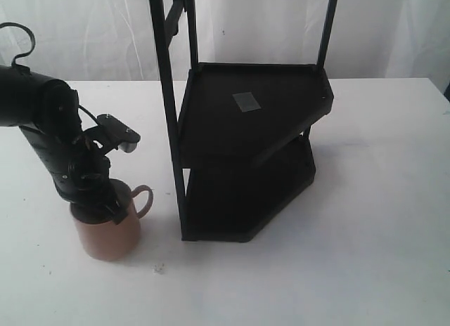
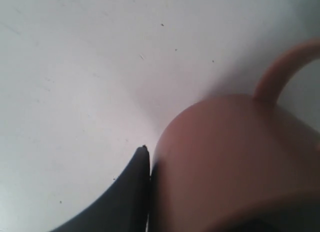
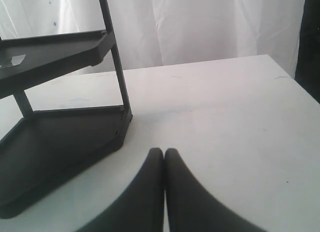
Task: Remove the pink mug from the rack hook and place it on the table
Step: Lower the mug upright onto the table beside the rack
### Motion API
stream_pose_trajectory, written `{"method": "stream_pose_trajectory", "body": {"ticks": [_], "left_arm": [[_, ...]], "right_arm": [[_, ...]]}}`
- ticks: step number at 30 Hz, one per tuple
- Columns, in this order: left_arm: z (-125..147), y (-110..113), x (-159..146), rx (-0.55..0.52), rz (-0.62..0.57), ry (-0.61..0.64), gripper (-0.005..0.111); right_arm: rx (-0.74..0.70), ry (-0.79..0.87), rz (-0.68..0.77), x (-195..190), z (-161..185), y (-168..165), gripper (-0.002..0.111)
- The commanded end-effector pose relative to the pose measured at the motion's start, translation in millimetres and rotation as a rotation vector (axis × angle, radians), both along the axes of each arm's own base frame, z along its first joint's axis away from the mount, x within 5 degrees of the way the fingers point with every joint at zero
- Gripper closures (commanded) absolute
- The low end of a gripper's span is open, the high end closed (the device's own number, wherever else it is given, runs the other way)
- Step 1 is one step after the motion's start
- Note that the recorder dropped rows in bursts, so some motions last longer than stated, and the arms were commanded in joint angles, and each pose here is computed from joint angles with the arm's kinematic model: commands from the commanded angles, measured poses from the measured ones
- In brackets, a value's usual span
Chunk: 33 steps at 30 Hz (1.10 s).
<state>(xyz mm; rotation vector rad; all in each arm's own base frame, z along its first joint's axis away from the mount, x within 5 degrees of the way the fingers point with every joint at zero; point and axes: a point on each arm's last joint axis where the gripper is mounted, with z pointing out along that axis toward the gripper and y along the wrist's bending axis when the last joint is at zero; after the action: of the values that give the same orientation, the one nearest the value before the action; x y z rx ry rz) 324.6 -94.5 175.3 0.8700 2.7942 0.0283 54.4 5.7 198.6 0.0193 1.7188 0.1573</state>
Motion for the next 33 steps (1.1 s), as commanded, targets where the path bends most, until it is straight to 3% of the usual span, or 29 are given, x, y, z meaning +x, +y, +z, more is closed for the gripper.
{"method": "stream_pose_trajectory", "body": {"ticks": [1,4,11,33], "left_arm": [[-4,-2,0,-0.005,0.019,0.018,0.107],[-4,-3,1,-0.010,0.025,0.008,0.103],[-4,-3,1,-0.015,0.048,0.008,0.070],[23,1,-11,-0.013,0.046,0.014,0.069]], "right_arm": [[-0.002,-0.014,-0.002,0,0,0,0.108],[-0.002,-0.014,-0.002,0,0,0,0.108],[-0.002,-0.014,-0.002,0,0,0,0.108],[-0.004,-0.014,-0.002,0,0,0,0.108]]}}
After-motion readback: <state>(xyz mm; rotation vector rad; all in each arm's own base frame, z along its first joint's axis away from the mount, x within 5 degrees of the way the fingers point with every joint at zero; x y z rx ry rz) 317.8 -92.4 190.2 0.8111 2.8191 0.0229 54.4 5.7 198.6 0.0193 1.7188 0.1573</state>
